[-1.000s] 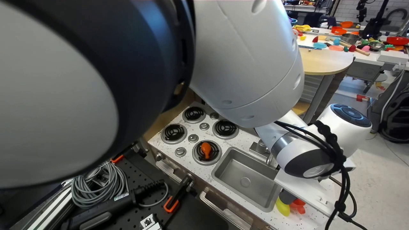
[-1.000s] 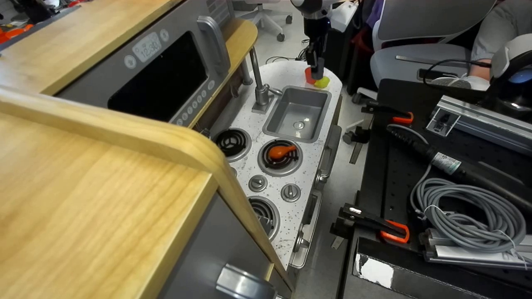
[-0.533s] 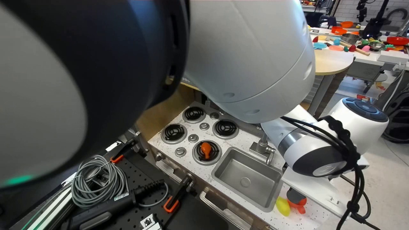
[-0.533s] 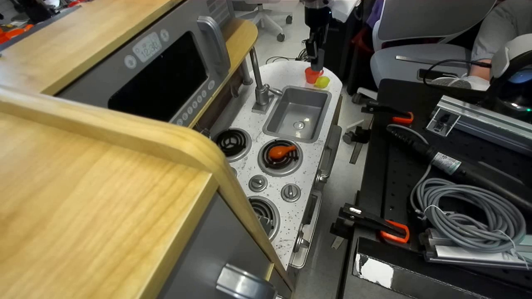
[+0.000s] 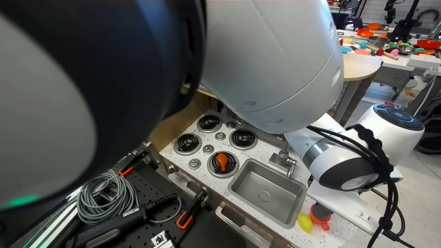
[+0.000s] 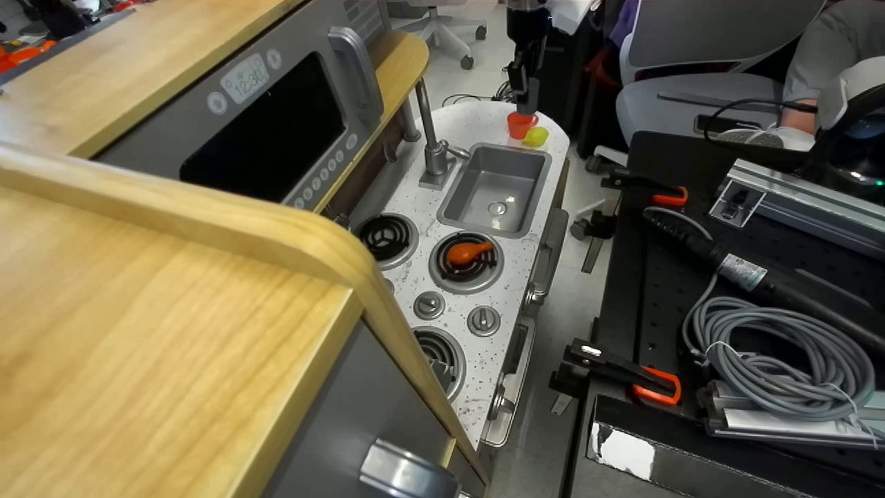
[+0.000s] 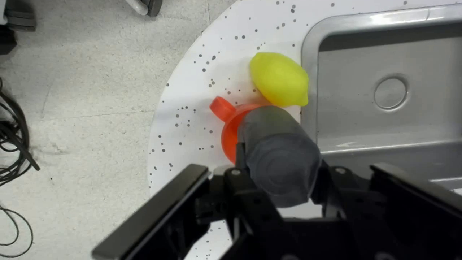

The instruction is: Put the gray object in the cup

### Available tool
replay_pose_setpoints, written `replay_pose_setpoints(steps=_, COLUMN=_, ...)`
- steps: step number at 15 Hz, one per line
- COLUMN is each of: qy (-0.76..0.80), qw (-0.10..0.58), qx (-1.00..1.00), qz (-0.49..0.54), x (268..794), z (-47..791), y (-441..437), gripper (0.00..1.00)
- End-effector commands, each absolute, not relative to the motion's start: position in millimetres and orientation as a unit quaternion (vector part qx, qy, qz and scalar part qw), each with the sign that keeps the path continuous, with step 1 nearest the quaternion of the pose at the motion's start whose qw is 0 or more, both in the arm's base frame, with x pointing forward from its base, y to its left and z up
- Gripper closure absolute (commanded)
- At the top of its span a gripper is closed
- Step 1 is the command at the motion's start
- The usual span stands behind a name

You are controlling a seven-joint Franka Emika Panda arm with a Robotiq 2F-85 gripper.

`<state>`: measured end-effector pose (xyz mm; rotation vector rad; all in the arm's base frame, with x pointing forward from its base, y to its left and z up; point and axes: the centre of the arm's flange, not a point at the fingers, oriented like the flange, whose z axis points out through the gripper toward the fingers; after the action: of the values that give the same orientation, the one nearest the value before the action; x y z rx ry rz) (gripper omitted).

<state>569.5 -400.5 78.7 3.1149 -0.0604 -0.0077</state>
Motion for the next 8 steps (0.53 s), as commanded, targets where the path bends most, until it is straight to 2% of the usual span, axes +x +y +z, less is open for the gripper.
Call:
replay_pose_setpoints(steps=1, qy=-0.018, qw=0.033, qx=0.999, qz=0.009, x=587.8, z=76.3, y=-407.3, gripper=0.88)
replay_pose_setpoints(steps=8, qy=-0.016, qw=0.035, qx=0.999, qz=0.004, x=597.7, z=54.5, y=-406.1, gripper=0.88)
